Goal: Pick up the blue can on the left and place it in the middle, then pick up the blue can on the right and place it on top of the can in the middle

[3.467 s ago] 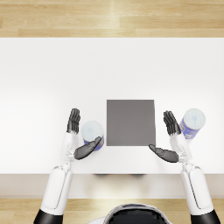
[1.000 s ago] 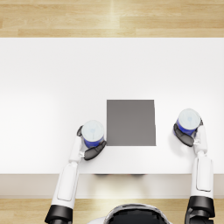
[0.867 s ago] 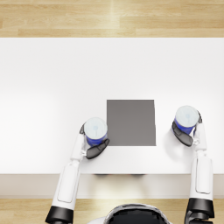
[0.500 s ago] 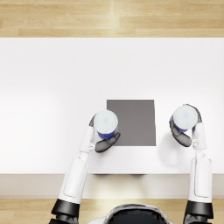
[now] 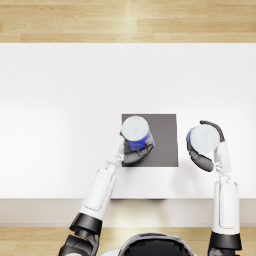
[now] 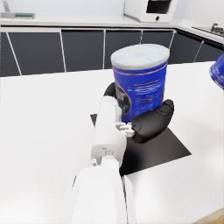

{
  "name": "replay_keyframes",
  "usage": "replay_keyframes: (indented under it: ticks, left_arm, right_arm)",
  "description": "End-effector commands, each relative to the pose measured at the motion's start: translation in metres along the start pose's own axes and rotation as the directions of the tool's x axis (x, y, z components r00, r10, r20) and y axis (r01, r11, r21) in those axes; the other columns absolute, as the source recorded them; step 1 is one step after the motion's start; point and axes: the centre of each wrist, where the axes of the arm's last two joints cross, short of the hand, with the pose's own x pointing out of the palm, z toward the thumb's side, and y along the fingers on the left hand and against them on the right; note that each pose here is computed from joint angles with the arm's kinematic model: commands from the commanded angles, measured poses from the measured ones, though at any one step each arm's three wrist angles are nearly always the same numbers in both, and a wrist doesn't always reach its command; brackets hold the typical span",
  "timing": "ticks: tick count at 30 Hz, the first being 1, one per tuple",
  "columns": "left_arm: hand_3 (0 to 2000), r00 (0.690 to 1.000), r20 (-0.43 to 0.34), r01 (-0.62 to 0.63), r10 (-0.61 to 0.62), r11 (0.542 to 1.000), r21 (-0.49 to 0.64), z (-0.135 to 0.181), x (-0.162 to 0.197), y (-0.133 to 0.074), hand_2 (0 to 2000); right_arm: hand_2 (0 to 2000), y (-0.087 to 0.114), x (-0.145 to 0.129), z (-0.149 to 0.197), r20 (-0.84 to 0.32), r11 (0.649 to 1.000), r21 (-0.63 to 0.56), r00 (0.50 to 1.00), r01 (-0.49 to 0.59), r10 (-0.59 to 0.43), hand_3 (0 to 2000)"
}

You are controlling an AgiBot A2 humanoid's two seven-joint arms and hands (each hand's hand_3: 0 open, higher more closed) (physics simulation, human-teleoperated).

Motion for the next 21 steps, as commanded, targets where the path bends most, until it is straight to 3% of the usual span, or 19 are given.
replay_keyframes:
  ticks: [1,2,3,7,8,9,12,13,14,16,17,21]
  left_arm:
    - [1520,0.999,-0.013,0.037,-0.038,0.998,-0.058,-0.011,0.012,0.012,2000]
    - [1520,0.958,-0.224,0.157,-0.178,0.981,-0.109,-0.016,0.014,0.013,2000]
    - [1520,0.994,-0.066,0.084,-0.087,0.995,-0.044,-0.018,0.018,0.015,2000]
    - [1520,0.992,-0.067,0.109,-0.106,0.993,0.043,-0.025,0.027,0.017,2000]
    - [1520,0.958,-0.209,0.203,-0.197,0.979,0.008,-0.027,0.026,0.017,2000]
    - [1520,0.986,-0.1,0.135,-0.13,0.99,0.043,-0.028,0.029,0.018,2000]
    - [1520,0.987,-0.096,0.135,-0.13,0.99,0.042,-0.036,0.03,0.018,2000]
    - [1193,0.954,-0.214,0.22,-0.212,0.975,0.013,-0.04,0.029,0.017,639]
    - [867,0.977,-0.121,0.18,-0.174,0.983,0.046,-0.041,0.031,0.016,0]
    - [213,0.978,-0.106,0.185,-0.178,0.981,0.058,-0.044,0.028,0.015,0]
    - [0,0.978,-0.099,0.188,-0.182,0.98,0.062,-0.045,0.027,0.014,0]
    - [0,0.987,-0.074,0.151,-0.143,0.981,0.121,-0.037,0.025,0.011,0]
  right_arm:
    - [2000,-0.005,-0.001,0.008,-0.003,0.999,-0.033,1.0,0.0,-0.001,1520]
    - [2000,-0.006,0.0,0.009,-0.003,0.999,-0.036,1.0,0.002,-0.002,1520]
    - [2000,-0.007,0.0,0.01,-0.002,0.999,-0.039,1.0,0.008,-0.008,1520]
    - [2000,-0.009,0.002,0.011,0.002,0.999,-0.047,1.0,0.0,0.0,1520]
    - [2000,-0.009,0.002,0.011,0.003,0.999,-0.047,1.0,0.002,-0.001,1520]
    - [2000,-0.011,0.002,0.012,0.004,0.999,-0.05,1.0,-0.003,0.003,1520]
    - [2000,-0.015,0.005,0.018,0.004,0.997,-0.072,1.0,-0.005,0.005,1520]
    - [2000,-0.016,0.007,0.02,0.005,0.997,-0.08,1.0,-0.014,0.015,1520]
    - [2000,-0.018,0.009,0.024,0.005,0.995,-0.094,1.0,-0.019,0.02,1520]
    - [2000,-0.022,0.014,0.028,0.006,0.993,-0.113,0.999,-0.035,0.036,1520]
    - [2000,-0.024,0.017,0.03,0.007,0.992,-0.12,0.999,-0.042,0.043,1520]
    - [2000,-0.034,0.036,0.045,0.009,0.979,-0.176,0.994,-0.104,0.108,1520]
